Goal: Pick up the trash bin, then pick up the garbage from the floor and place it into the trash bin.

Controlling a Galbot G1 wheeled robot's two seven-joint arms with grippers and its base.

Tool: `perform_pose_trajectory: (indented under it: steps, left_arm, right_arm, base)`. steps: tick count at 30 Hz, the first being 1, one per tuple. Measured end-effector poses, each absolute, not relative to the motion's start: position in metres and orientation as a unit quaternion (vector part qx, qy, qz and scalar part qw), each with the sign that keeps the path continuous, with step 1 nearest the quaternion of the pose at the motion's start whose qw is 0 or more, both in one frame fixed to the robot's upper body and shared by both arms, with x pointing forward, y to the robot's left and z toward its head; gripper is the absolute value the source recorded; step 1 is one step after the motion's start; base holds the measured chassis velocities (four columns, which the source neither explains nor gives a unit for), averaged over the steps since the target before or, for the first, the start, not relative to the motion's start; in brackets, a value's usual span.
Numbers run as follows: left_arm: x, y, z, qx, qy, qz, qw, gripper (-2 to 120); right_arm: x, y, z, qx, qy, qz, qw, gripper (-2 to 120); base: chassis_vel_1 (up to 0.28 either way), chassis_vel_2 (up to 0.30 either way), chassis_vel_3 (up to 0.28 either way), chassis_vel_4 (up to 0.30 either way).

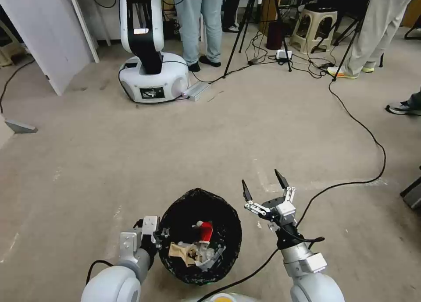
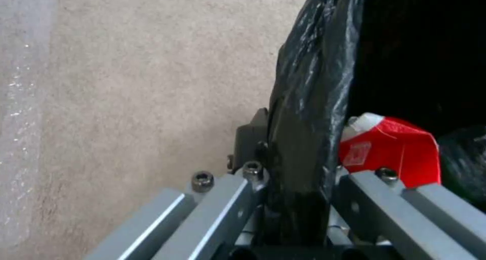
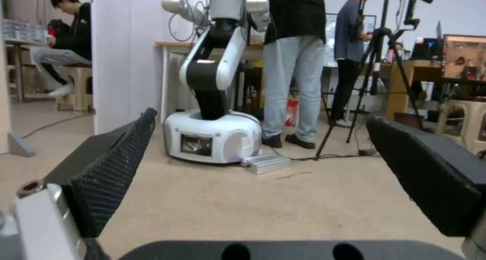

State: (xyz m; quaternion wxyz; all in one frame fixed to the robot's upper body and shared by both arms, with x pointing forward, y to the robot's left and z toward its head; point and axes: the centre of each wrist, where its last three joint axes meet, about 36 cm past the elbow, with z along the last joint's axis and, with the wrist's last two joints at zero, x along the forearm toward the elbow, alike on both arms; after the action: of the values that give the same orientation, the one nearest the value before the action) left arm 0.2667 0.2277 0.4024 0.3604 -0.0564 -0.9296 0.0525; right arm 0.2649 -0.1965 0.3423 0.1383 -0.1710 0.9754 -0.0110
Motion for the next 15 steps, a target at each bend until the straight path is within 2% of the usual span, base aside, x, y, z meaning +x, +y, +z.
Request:
perform_pose_trajectory:
  steps: [12, 15]
  left_arm:
    - [0.288, 0.232, 0.383, -0.038, -0.932, 0.061, 0.356, 4]
    - [0.292, 0.233, 0.379, -0.034, -0.933, 0.063, 0.352, 15]
  right_arm:
    - [0.262, -0.194, 0.341, -0.181, 0.974, -0.01, 0.135, 100]
    - [0.26, -0.192, 0.34, -0.185, 0.974, -0.009, 0.134, 100]
  base:
    - [0.0, 0.0, 0.0, 0.0]
    - [0.0, 0.0, 0.0, 0.0]
